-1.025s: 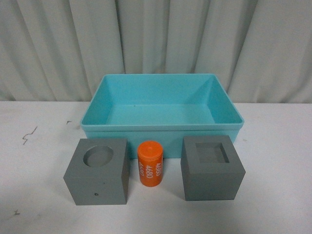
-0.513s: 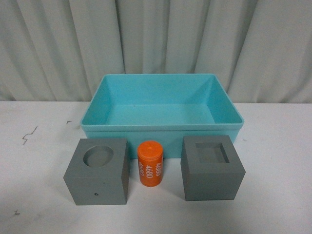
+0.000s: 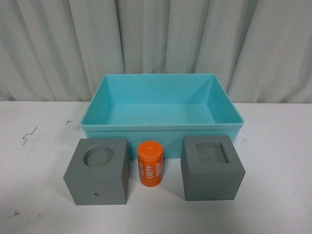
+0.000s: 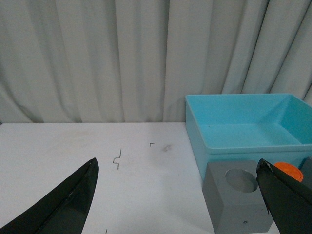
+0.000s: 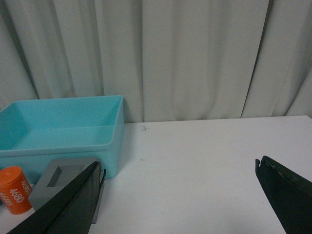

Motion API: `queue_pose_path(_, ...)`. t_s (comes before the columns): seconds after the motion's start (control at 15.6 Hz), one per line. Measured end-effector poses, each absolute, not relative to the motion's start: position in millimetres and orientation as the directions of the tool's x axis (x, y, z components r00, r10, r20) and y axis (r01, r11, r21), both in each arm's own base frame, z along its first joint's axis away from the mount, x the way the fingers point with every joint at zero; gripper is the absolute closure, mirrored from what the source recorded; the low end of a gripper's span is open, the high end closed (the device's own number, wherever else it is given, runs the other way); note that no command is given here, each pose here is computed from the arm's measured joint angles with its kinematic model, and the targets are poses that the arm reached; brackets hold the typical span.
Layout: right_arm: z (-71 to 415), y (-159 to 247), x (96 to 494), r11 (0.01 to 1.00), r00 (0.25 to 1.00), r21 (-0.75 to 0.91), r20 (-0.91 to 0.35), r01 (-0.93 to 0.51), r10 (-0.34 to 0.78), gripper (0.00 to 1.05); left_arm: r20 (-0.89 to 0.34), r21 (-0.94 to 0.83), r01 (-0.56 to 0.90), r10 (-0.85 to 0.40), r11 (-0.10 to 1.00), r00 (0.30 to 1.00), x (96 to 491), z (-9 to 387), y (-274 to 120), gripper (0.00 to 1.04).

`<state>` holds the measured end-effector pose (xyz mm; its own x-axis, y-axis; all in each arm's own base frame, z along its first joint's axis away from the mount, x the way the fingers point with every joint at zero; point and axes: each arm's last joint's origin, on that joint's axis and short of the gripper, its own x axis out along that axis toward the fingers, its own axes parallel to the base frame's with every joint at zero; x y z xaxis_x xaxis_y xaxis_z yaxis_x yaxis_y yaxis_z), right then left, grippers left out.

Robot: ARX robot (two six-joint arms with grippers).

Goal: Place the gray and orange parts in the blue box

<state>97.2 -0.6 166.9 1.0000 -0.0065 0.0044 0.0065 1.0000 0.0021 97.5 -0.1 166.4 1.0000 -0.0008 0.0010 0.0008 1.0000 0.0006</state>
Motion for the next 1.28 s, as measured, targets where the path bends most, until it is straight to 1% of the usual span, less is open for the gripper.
queue_pose_path(1.28, 166.9, -0.6, 97.2, 1.000, 1.000, 0.002, 0.004, 0.006, -0.006, 0.06, 0.001, 0.001, 0.001, -0.001, 1.000, 1.000, 97.5, 166.4, -0.1, 0.07)
